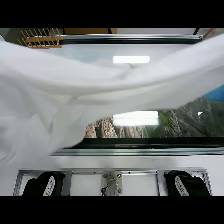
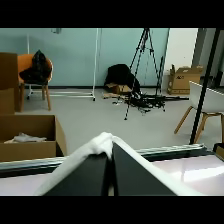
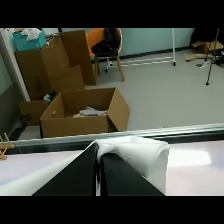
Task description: Fold the clothes and pants, and hang the long-sleeved shirts on hangers.
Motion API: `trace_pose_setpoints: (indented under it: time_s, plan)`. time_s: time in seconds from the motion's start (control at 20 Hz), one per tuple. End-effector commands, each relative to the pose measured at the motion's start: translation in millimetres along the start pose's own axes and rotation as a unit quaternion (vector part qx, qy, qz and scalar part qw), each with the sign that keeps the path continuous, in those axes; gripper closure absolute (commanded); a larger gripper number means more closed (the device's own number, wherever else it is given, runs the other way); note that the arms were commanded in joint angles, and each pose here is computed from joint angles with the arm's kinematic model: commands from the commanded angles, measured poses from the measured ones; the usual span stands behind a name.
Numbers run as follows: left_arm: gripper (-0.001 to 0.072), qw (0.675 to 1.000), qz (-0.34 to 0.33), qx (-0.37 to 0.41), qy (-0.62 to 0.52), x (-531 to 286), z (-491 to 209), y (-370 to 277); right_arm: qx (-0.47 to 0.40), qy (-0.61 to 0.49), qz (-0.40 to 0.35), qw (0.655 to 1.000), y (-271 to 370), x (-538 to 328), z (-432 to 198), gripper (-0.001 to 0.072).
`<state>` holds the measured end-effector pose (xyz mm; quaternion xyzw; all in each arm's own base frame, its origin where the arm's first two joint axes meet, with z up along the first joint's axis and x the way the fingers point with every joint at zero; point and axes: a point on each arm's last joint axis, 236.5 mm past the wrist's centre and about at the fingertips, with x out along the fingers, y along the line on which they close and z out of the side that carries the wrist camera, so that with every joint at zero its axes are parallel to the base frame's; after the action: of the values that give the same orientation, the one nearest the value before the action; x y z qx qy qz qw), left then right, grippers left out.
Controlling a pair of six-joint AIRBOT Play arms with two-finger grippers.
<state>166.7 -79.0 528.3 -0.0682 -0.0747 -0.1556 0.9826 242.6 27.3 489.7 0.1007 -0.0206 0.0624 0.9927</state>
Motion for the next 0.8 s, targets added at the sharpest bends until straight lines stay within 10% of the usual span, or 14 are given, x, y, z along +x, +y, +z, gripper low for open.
trace_pose_setpoints:
  time_s: [0.0,0.5,0.75]
  plan:
    - [0.0701,0.999,0.001,-0.031,0.036,17.4,-12.6,8.3,0.017,0.036,-0.001,0.999,1.2,-5.4,-15.7,0.0706]
    - [0.0701,0.844,0.072,-0.231,0.478,162.1,-391.1,151.4,0.088,0.509,-0.057,0.854,-94.3,157.3,-316.0,0.0706]
    - [0.0701,0.795,0.113,-0.278,0.527,204.3,-524.7,200.3,0.111,0.557,-0.072,0.82,-134.1,232.1,-452.6,0.0706]
